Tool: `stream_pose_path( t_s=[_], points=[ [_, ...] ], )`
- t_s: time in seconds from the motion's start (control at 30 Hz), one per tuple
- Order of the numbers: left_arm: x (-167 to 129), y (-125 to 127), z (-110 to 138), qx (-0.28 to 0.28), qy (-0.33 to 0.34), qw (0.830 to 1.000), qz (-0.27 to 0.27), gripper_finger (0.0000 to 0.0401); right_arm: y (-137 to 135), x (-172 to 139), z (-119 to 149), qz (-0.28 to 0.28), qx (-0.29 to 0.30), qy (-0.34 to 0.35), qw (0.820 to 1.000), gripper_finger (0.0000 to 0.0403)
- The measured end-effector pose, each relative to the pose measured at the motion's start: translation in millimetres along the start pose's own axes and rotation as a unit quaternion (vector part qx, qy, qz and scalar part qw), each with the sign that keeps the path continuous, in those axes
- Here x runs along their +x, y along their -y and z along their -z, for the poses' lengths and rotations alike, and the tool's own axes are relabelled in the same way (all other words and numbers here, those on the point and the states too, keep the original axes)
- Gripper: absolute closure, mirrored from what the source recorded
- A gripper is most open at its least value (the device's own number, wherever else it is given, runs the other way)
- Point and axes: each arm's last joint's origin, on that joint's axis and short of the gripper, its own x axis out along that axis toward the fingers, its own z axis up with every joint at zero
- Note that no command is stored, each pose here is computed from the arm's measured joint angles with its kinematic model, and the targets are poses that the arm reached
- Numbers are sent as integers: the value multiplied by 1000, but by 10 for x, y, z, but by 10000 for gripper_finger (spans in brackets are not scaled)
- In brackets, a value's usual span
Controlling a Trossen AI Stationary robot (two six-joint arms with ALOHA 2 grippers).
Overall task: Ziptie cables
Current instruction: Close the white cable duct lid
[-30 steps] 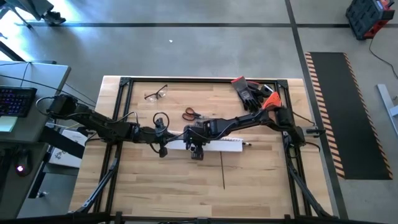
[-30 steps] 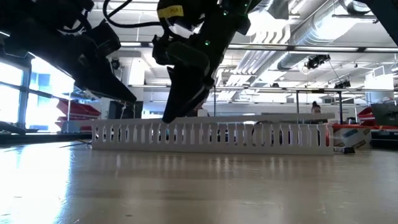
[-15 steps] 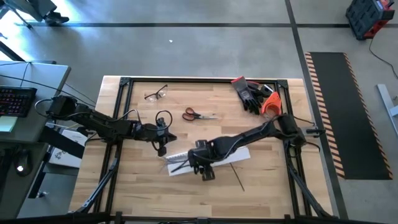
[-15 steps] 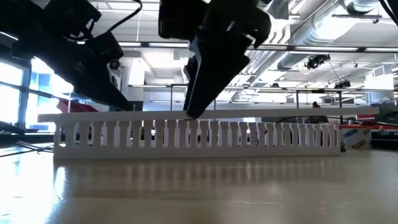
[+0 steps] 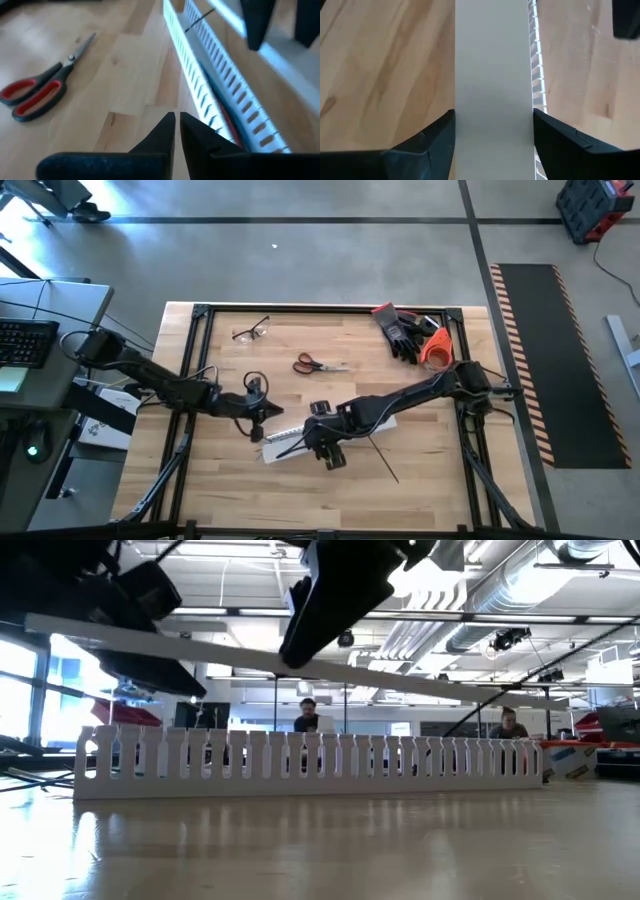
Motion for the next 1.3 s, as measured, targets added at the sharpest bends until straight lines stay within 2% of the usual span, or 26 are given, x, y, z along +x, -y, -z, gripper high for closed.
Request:
stream_pose_path(
  t_s=[0.13, 0.37, 0.87, 1.3],
  points=[
    [-136, 75, -74, -3, 40, 999, -2, 400, 180, 61, 35, -14, 17, -8, 1000, 188],
    [-352, 156, -181, -1, 89, 996, 33, 401, 330, 175, 74, -35, 16, -12, 999, 188],
    [-189, 509, 126, -8, 32, 996, 84, 401, 389, 188, 92, -40, 17, -15, 999, 188],
    [30, 566, 362, -25, -14, 998, 62, 401, 423, 240, 115, -45, 22, -21, 999, 188]
  ],
)
